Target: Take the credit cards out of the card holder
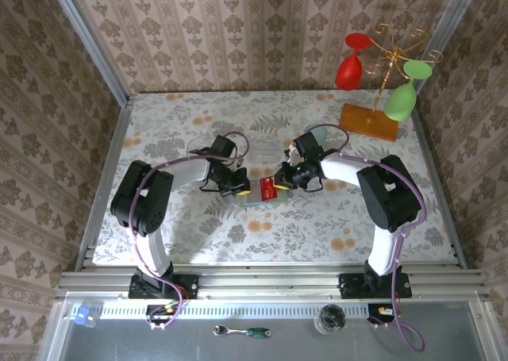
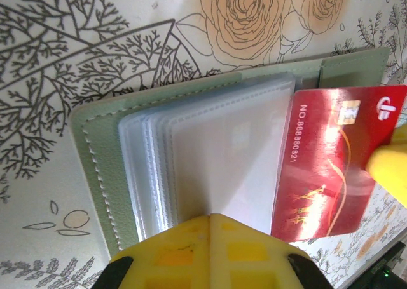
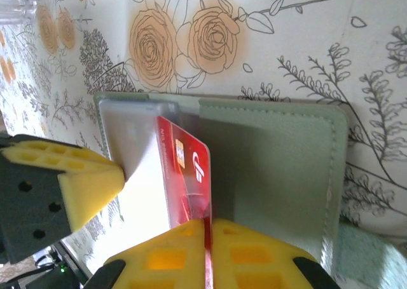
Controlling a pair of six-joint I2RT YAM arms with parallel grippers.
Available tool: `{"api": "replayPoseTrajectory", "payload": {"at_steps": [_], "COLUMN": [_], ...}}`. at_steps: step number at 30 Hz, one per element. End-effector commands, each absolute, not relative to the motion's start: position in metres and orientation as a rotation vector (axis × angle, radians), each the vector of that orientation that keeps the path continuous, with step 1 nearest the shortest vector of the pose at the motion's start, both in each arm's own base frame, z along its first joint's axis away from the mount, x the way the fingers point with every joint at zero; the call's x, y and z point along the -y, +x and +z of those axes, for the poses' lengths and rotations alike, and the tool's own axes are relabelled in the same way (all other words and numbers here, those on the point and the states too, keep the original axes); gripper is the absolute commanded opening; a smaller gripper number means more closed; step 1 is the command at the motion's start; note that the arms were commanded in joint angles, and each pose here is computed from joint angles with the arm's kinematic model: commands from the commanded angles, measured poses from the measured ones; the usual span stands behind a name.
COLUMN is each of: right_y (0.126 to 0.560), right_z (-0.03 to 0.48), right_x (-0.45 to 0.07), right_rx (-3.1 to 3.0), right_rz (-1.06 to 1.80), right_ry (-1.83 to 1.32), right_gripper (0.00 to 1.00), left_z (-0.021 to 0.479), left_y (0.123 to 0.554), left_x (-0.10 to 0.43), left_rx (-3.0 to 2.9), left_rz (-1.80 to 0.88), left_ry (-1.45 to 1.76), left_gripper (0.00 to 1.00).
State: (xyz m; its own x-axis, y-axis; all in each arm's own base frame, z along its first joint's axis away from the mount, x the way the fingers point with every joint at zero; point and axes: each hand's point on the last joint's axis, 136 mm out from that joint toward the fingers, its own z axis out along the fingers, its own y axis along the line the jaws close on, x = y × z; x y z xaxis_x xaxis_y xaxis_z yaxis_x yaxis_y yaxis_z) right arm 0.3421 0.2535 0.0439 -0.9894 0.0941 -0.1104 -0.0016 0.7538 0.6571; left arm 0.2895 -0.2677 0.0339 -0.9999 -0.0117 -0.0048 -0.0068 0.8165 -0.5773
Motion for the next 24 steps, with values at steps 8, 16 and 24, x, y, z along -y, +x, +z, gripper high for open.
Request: {"api": "replayPoseTrajectory", "payload": {"at_steps": [8, 16, 24], "right_y": [0.339, 0.334, 0.324], "right_z": [0.057, 0.055, 0.055], "right_x": [-0.254, -0.262, -0.270], "right_rx": [-2.881, -2.933, -2.952], "right_rz": [0.892, 0.829, 0.825], "right_ry": [-0.027, -0.062, -0.038], "right_gripper": [0.07, 0.10, 0.13], "left_z": [0.026, 0.026, 0.026], "left_y": [0.287, 0.287, 0.288], "left_x": [0.261, 0.261, 0.262], "left_rx": [-3.027, -3.024, -3.021], "left_rz": [-0.893, -0.896, -0.904], "left_ry": [-0.010, -0.015, -0.018], "left_gripper": [0.00, 0.00, 0.00]}}
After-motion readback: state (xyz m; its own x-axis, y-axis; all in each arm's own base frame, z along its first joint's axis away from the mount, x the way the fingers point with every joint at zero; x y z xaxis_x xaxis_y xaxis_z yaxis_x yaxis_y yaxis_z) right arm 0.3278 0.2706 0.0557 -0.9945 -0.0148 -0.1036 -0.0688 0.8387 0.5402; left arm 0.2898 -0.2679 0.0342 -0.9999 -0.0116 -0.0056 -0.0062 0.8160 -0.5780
